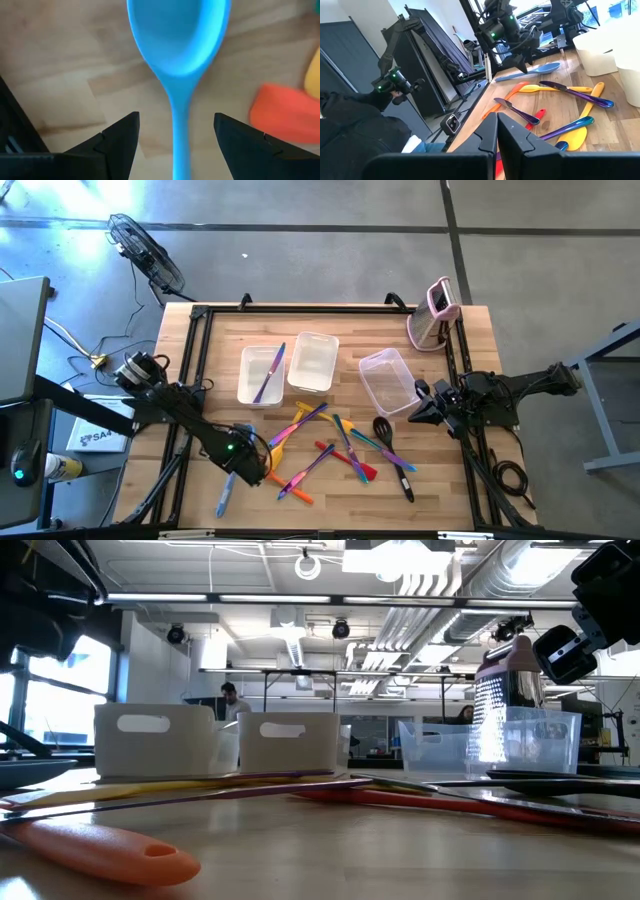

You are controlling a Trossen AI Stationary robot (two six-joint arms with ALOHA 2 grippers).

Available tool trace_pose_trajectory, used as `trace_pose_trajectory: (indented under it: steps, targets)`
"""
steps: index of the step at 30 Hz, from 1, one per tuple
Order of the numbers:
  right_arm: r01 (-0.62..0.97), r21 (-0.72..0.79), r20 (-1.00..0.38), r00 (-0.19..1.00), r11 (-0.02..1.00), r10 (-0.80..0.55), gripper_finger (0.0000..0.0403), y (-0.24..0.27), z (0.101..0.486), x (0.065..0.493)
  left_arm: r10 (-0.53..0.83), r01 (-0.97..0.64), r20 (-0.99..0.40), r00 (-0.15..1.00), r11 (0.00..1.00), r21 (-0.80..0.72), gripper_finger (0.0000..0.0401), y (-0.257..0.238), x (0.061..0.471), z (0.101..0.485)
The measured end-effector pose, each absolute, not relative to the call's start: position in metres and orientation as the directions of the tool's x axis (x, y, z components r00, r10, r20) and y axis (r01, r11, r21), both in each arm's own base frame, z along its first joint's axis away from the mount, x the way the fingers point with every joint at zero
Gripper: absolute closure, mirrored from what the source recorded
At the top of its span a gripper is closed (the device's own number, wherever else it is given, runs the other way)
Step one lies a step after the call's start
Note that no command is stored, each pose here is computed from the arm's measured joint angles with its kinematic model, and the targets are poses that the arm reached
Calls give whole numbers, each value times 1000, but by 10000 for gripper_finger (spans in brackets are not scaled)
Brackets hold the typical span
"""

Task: Pick & Place Kitchen Items
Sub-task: Put the blue serving spoon into the transparent bin

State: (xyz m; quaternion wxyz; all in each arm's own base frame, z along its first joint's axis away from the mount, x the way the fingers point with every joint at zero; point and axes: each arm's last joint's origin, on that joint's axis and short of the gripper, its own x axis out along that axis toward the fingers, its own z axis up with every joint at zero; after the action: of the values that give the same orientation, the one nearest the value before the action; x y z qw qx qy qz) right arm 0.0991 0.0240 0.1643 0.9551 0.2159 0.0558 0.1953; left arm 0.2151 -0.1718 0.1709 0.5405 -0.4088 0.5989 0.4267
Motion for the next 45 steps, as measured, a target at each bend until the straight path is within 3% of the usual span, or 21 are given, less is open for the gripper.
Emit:
trace_pose_trajectory:
  steps: [8, 13, 18, 23, 31, 45]
  targets:
    - [-346, 436, -30, 917, 831, 397, 397, 24, 164, 100, -52, -941, -989, -140, 319, 117, 151, -176, 217, 159]
    - [-341, 438, -40, 917, 832, 397, 397, 24, 163, 100, -39, -917, -993, -111, 389, 87, 151, -178, 222, 152]
    - [-333, 442, -57, 916, 833, 396, 397, 24, 161, 101, -32, -914, -994, -106, 396, 85, 155, -178, 222, 151]
    - [-325, 444, -73, 916, 835, 395, 397, 24, 160, 102, -24, -917, -994, -105, 389, 87, 208, -176, 219, 144]
    - [-321, 446, -79, 916, 836, 394, 397, 24, 159, 103, -60, -912, -994, -86, 406, 54, 365, -174, 216, 134]
    - [-321, 446, -79, 916, 836, 394, 397, 24, 159, 103, -25, -885, -994, -109, 459, 86, 366, -174, 217, 144]
